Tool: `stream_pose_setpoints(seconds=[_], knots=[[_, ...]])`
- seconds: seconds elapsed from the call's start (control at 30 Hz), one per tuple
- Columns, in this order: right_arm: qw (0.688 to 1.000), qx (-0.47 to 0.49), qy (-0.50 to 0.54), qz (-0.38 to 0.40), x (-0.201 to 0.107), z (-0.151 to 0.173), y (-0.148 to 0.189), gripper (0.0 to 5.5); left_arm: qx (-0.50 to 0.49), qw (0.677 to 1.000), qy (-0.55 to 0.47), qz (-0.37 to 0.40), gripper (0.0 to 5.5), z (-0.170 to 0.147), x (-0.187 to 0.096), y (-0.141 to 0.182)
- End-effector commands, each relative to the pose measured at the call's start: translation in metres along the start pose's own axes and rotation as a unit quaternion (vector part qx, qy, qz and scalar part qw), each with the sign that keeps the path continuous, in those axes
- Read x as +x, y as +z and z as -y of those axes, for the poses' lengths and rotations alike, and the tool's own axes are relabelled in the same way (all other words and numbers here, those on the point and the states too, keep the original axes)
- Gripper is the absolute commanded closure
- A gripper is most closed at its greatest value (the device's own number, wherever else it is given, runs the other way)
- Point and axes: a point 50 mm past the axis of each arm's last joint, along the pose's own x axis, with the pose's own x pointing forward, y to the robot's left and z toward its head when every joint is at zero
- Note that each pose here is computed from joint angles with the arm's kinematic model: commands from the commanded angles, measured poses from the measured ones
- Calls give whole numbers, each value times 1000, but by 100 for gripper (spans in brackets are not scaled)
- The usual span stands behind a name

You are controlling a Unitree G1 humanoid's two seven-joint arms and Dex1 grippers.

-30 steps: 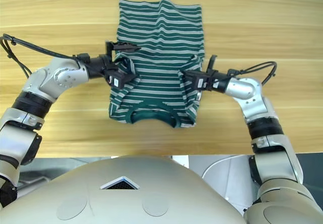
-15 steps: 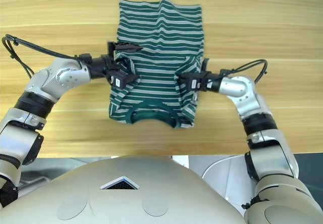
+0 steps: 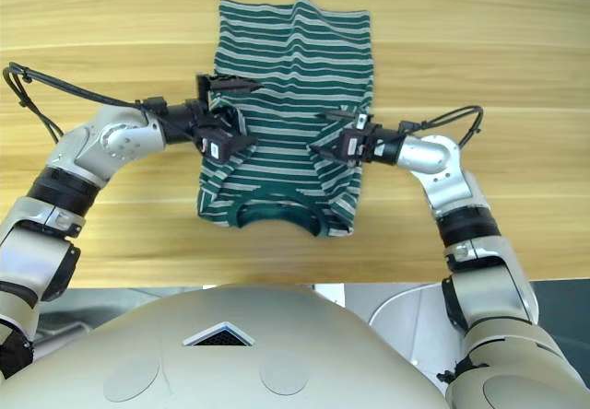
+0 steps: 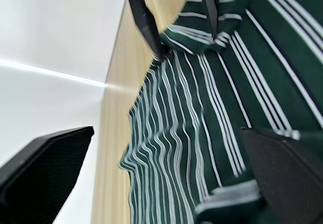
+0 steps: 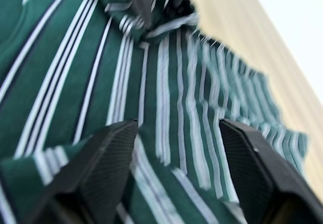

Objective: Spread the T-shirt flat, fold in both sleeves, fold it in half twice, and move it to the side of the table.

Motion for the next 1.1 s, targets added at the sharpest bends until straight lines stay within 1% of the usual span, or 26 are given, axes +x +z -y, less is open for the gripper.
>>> stream_pose_setpoints(seconds=[0.03,0.13,0.2,0.23,0.3,0.37,0.4,0.57,0.67,0.83,0.97,1.1], knots=[[999,-20,-47,-2,-25,22,5,178,5,999,43,-2,10,-24,-18,-1],[996,-36,-77,9,-45,34,14,129,2,997,76,10,10,-41,-35,4],[996,-42,-81,12,-60,35,19,81,-10,996,85,24,10,-47,-50,9],[997,-42,-71,1,-70,32,18,81,-22,997,70,23,10,-44,-59,10],[998,-37,-38,-38,-91,18,12,81,-50,999,2,2,10,-25,-76,6],[997,-24,-12,-70,-107,4,10,81,-84,993,-78,-25,10,-5,-99,5],[997,-13,0,-78,-113,-3,10,81,-98,990,-100,-33,10,0,-109,7],[994,11,36,-100,-129,-30,13,81,-130,978,-153,-60,10,17,-133,16],[993,25,60,-102,-130,-44,14,81,-139,973,-168,-72,10,29,-137,17],[989,48,108,-87,-115,-66,15,81,-153,967,-193,-69,10,53,-124,17],[984,57,144,-87,-110,-77,14,81,-161,966,-197,-43,10,63,-113,22],[981,64,161,-86,-109,-84,15,81,-165,963,-210,-35,10,73,-109,23]])
